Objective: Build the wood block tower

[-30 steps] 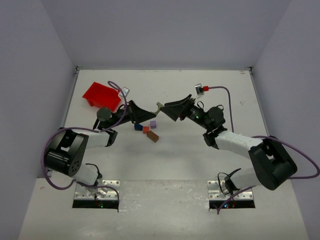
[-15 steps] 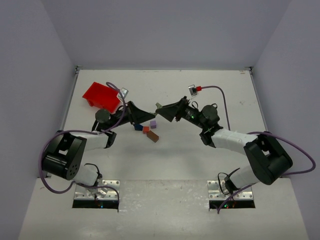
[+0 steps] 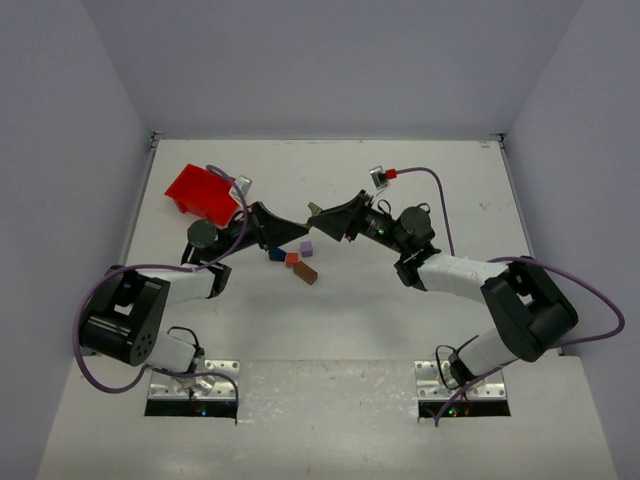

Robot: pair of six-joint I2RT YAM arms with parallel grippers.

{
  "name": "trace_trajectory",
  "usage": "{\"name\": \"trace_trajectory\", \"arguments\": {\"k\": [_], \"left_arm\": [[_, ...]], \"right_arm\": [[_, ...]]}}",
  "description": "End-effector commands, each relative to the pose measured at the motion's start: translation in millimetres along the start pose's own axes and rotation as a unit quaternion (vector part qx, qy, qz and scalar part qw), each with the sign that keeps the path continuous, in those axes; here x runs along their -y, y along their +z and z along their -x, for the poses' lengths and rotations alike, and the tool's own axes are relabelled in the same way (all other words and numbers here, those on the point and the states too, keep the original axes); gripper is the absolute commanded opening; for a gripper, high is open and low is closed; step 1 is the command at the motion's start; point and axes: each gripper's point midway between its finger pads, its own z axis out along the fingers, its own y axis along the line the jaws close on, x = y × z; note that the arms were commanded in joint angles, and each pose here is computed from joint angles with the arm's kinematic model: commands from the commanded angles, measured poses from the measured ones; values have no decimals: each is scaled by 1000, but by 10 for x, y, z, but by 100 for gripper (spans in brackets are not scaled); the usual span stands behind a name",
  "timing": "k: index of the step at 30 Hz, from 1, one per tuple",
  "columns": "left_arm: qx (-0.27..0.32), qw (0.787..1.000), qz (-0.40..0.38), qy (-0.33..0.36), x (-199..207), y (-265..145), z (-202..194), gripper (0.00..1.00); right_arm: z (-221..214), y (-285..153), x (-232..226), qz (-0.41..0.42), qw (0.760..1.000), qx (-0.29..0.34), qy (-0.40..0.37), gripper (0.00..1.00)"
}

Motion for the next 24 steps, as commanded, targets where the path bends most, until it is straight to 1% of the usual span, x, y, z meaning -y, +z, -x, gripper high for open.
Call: {"name": "trace_trajectory", "arguments": {"k": [1, 8, 9, 11, 12, 13, 15, 16, 18, 19, 20, 21, 23, 24], "left_arm": [[24, 995, -51, 78, 281, -21, 125, 0], [21, 996, -50, 75, 273, -19, 117, 0], [20, 996, -51, 75, 274, -16, 118, 0], [12, 996, -49, 75, 263, -8, 107, 1], [6, 996, -45, 74, 246, 3, 104, 5], [-2, 997, -38, 74, 212, 18, 100, 18], [-21, 996, -20, 79, 137, 50, 102, 56], [-23, 996, -17, 85, 132, 63, 123, 72], [-16, 995, 12, 98, 48, 58, 165, 93], [-11, 994, 27, 108, 17, 50, 196, 100], [-4, 991, 45, 124, 6, 38, 246, 100], [7, 987, 70, 146, 21, 11, 319, 100], [20, 978, 138, 155, -157, -76, 380, 100], [47, 969, 177, 165, -206, -145, 487, 100]], "right_arm": [[173, 148, -324, 68, 997, 13, -28, 51], [137, 133, -337, 70, 997, 8, -40, 24], [153, 131, -340, 69, 997, 12, -44, 17], [163, 123, -330, 64, 997, 15, -48, 12], [176, 120, -330, 62, 997, 17, -53, 11], [191, 116, -321, 58, 996, 18, -65, 9], [238, 104, -269, 31, 996, 13, -85, 4], [263, 88, -220, 8, 996, 8, -90, 3], [284, 11, -27, -69, 993, -13, -92, 2], [279, -62, 88, -112, 988, -27, -99, 3], [277, -155, 222, -159, 980, -37, -111, 3], [279, -307, 387, -216, 965, -50, -136, 4], [281, -517, 571, -282, 945, -63, -156, 4], [280, -699, 716, -341, 923, -81, -163, 4]]}}
